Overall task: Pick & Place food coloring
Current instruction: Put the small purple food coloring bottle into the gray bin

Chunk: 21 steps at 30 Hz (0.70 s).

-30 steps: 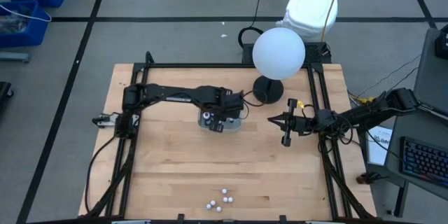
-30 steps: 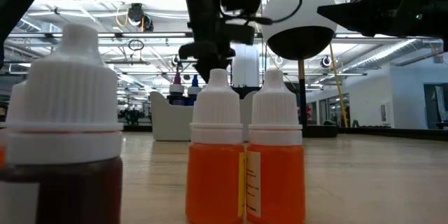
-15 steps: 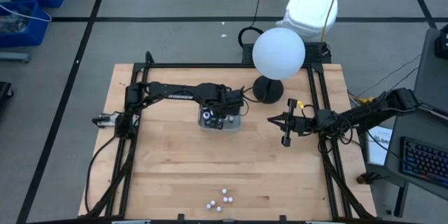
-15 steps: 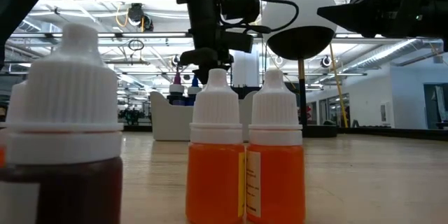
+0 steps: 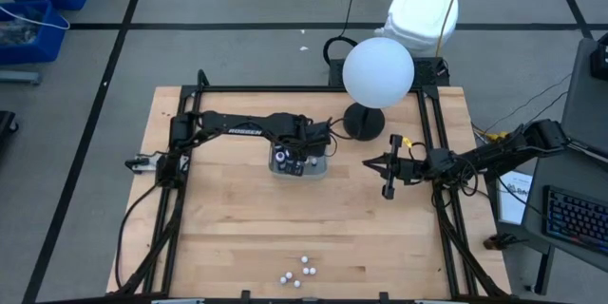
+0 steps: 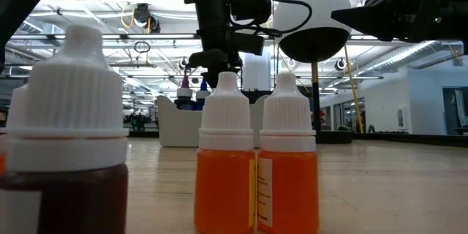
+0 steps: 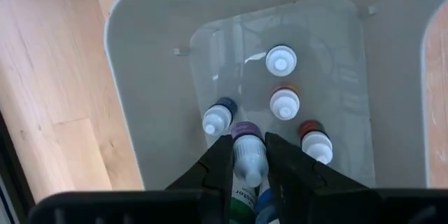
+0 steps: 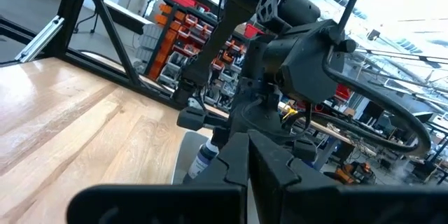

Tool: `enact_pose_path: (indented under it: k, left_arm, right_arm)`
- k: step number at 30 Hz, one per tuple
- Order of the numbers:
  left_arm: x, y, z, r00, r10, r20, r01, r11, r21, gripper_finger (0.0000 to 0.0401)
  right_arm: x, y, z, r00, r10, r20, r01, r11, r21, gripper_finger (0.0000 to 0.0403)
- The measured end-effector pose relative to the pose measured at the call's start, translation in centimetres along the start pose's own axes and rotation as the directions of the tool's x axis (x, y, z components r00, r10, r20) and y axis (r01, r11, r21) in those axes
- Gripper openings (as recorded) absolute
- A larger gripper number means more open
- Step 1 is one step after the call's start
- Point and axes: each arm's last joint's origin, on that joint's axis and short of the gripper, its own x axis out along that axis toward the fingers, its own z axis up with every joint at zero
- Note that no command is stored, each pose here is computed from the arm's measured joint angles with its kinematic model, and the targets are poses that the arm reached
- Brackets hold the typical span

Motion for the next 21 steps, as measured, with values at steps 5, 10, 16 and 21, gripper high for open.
enact_pose_path:
  k: [5,10,16,21]
  left_arm:
    - [0.00,-0.04,-0.09,1.000,-0.004,-0.009,0.004,1.000,-0.007,0.0073]
    - [0.00,-0.09,-0.19,1.000,-0.008,-0.020,0.008,1.000,-0.020,0.0071]
    - [-0.03,-0.25,-0.13,1.000,-0.009,-0.019,0.008,1.000,-0.027,0.0074]
    - [0.34,-0.65,0.05,1.000,-0.014,-0.026,0.013,1.000,-0.022,0.0069]
  right_arm:
    - [0.00,0.00,0.00,1.000,0.000,0.000,0.000,1.000,0.009,0.0000]
    - [0.00,0.07,-0.13,1.000,0.007,-0.013,-0.007,1.000,0.006,0.0000]
    - [0.00,0.07,-0.14,1.000,0.008,-0.014,-0.007,1.000,0.006,0.0000]
    - [0.00,0.07,-0.14,1.000,0.007,-0.014,-0.007,1.000,0.006,0.0000]
